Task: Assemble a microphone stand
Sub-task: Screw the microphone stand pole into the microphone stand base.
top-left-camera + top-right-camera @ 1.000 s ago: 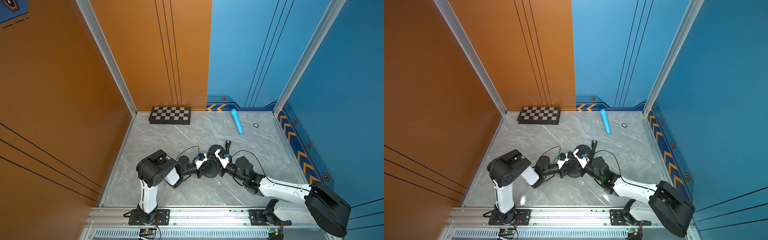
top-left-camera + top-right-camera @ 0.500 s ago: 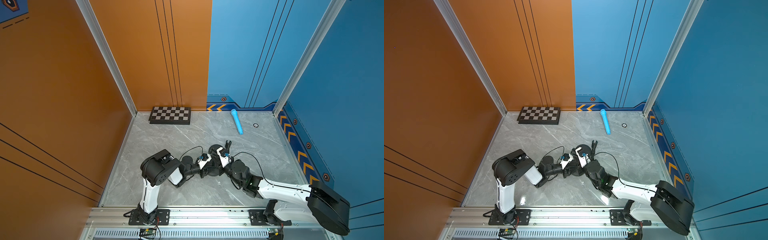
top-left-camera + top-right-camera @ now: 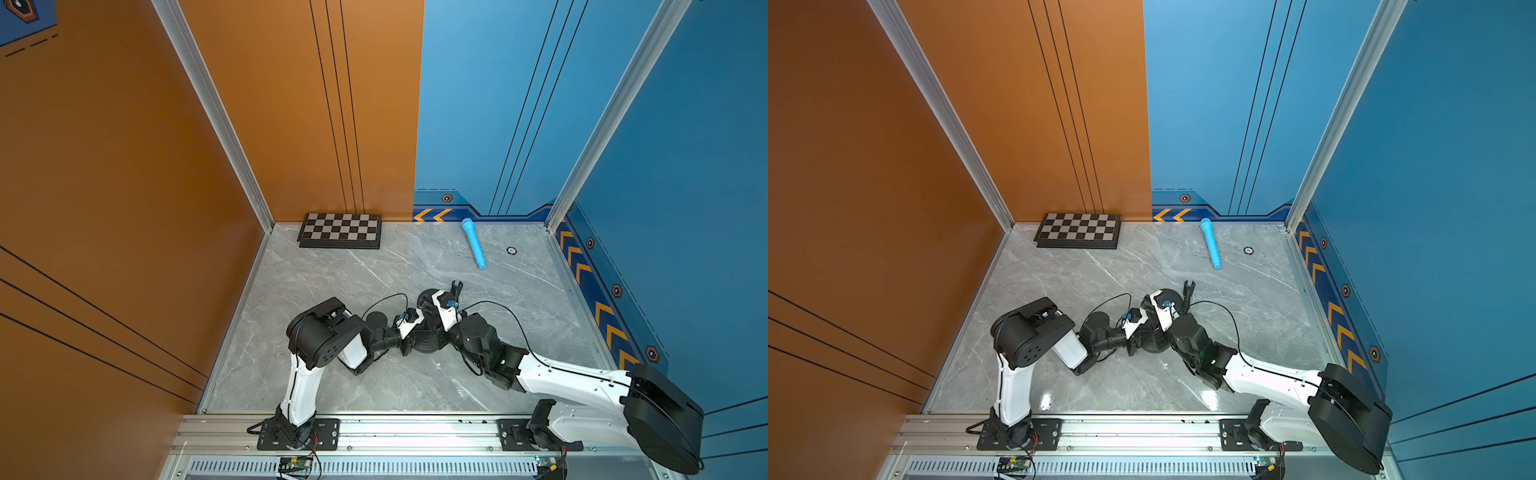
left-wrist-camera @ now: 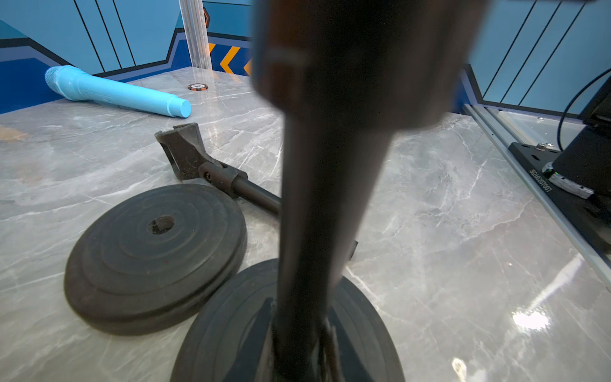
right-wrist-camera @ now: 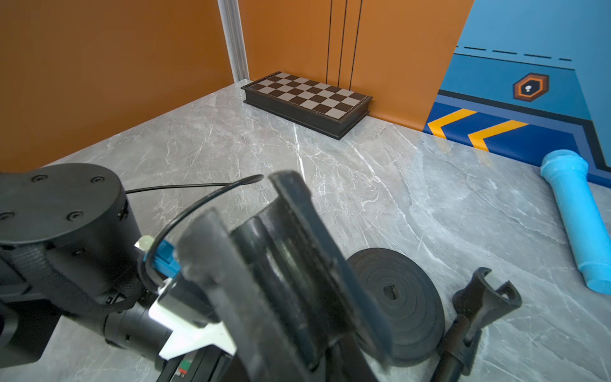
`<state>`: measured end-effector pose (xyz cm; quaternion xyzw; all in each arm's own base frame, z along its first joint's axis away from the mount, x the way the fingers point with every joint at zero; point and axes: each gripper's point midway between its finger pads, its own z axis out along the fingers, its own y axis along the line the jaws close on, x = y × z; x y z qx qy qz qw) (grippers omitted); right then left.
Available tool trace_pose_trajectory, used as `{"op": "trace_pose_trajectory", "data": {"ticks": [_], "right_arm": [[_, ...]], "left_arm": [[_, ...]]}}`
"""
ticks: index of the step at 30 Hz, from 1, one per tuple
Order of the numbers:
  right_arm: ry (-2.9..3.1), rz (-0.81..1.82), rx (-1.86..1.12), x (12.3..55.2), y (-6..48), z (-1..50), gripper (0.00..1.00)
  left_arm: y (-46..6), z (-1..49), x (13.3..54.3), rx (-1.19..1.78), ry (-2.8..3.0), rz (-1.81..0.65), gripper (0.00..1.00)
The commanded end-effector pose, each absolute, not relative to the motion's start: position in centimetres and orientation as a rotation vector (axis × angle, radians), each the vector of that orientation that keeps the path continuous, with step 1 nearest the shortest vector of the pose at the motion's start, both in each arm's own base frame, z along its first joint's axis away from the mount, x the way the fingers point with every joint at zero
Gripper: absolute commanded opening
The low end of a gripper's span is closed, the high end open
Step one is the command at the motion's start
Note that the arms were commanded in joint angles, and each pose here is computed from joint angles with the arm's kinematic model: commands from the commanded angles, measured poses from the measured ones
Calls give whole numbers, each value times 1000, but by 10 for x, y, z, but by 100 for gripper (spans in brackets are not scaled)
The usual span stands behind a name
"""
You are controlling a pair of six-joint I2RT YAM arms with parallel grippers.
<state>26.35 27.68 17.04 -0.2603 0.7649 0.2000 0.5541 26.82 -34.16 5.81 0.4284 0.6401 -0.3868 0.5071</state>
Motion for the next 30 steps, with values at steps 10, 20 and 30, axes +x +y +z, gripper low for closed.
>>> {"op": "trace_pose_trajectory", "data": {"ticks": [10,20,30], "right_arm": [[1813,790,-1099,240,283,152,64],[1811,670,-1017,268,282,147,11],[1843,312,-396,282,240,139,0]], "left_arm": [[-338,50,259,1065,1556,-995,18],[-339,38,259,1073,1578,-965,21],[-338,47,268,1006,1599,-956,38]]}}
